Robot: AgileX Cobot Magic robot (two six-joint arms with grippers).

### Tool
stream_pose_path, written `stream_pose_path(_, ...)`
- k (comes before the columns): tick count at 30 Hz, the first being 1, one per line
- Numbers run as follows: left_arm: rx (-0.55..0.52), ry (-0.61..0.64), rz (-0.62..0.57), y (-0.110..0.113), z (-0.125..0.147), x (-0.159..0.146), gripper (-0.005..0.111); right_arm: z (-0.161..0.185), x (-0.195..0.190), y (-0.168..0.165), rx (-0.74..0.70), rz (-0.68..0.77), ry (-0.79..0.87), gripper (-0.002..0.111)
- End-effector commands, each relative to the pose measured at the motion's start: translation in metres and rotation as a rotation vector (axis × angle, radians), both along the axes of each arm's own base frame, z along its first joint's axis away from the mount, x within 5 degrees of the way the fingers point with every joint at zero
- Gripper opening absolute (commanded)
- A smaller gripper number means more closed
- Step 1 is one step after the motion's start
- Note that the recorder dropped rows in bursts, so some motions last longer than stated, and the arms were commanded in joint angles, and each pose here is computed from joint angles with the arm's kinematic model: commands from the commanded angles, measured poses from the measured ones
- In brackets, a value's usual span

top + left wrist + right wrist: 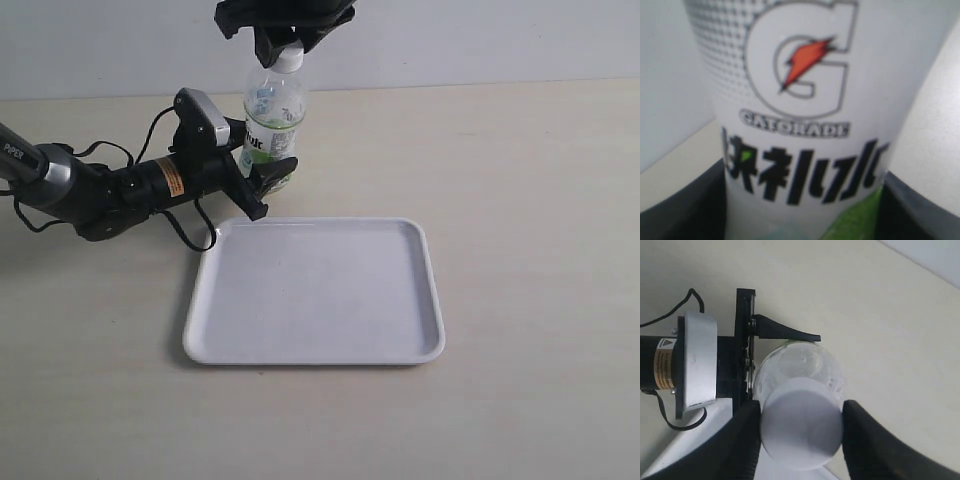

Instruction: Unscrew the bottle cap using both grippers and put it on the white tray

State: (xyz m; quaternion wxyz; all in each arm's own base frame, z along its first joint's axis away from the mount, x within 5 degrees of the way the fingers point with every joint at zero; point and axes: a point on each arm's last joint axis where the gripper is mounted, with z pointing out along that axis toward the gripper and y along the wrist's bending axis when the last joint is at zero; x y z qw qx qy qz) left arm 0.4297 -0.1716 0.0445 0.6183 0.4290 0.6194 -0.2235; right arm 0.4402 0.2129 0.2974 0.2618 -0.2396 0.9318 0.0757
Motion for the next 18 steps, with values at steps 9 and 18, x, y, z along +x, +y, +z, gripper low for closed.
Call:
stream_pose_path(9,0.034,0.021,-0.008,-0.0018,-0.0049,-0.003,0.0,0.0023,-0.001,-0.0013,-0.161,0.279,-0.084,0.0)
stream_pose_path(18,0.041,0.024,-0.013,-0.0019,-0.0055,-0.0035,0.0,0.0023,-0.001,-0.0013,-0.288,0.52,-0.158,0.0)
